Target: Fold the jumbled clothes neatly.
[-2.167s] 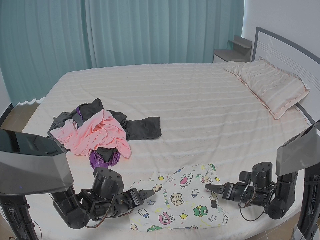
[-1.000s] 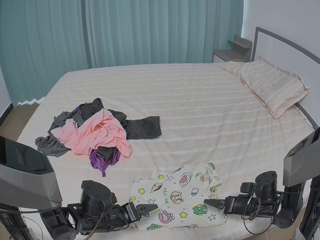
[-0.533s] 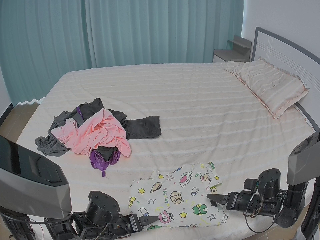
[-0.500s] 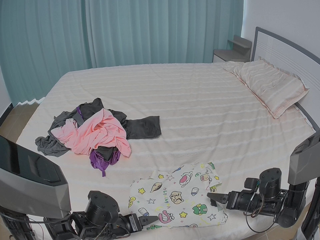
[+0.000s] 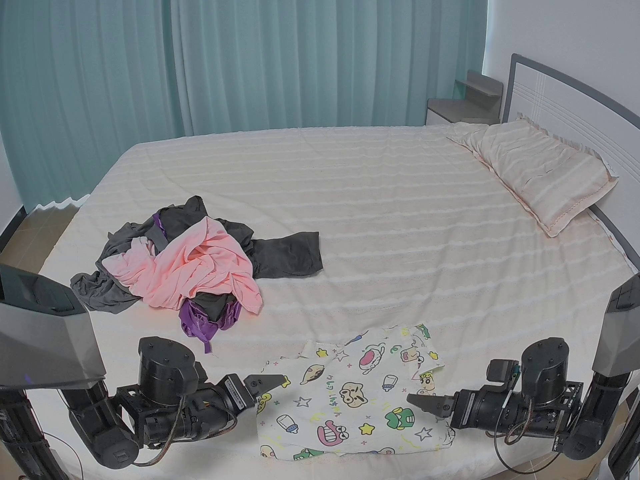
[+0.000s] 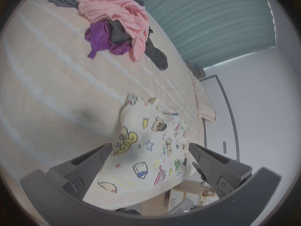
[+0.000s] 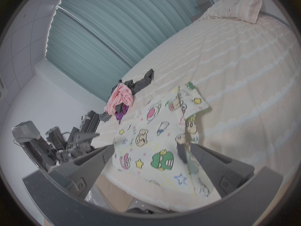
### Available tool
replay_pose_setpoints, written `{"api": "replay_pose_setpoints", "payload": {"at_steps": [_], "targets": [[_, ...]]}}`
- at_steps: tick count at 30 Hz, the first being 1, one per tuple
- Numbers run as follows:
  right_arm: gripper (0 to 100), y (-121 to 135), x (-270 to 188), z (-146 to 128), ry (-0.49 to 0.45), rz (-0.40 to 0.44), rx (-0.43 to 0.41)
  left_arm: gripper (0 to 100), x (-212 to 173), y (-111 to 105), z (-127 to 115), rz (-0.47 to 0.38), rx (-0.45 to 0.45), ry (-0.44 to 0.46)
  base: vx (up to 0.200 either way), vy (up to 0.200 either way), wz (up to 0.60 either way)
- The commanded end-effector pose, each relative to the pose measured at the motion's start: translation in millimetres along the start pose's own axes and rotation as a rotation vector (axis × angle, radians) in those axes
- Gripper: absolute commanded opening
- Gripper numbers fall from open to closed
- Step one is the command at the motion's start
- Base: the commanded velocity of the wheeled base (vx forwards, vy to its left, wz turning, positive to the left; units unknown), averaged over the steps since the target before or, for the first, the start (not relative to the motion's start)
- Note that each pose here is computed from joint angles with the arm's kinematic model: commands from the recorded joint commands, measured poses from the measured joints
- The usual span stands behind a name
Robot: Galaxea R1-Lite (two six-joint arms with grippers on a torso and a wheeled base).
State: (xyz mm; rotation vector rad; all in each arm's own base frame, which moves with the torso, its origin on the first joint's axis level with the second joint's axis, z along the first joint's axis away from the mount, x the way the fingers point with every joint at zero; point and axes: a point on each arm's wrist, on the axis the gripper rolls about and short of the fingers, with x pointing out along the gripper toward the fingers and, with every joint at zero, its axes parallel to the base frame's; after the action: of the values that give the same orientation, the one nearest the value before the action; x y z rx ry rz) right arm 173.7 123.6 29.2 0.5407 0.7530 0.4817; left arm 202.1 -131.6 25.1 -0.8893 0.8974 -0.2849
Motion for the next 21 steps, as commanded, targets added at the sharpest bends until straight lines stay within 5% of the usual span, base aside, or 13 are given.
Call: {"api": "replay_pose_setpoints", "payload": {"at_steps": [1,21], "targets": [[100,6,-5,-13,0.079,-0.001,-0.023,100,1,-1,12,-0.025,-0.020,-0.027,0.000,0.000,0.00],[100,-14,10,-32,0.204,-0.116,-0.014,100,1,0,9,-0.016,-0.013,-0.012,-0.060,0.000,0.00]]}}
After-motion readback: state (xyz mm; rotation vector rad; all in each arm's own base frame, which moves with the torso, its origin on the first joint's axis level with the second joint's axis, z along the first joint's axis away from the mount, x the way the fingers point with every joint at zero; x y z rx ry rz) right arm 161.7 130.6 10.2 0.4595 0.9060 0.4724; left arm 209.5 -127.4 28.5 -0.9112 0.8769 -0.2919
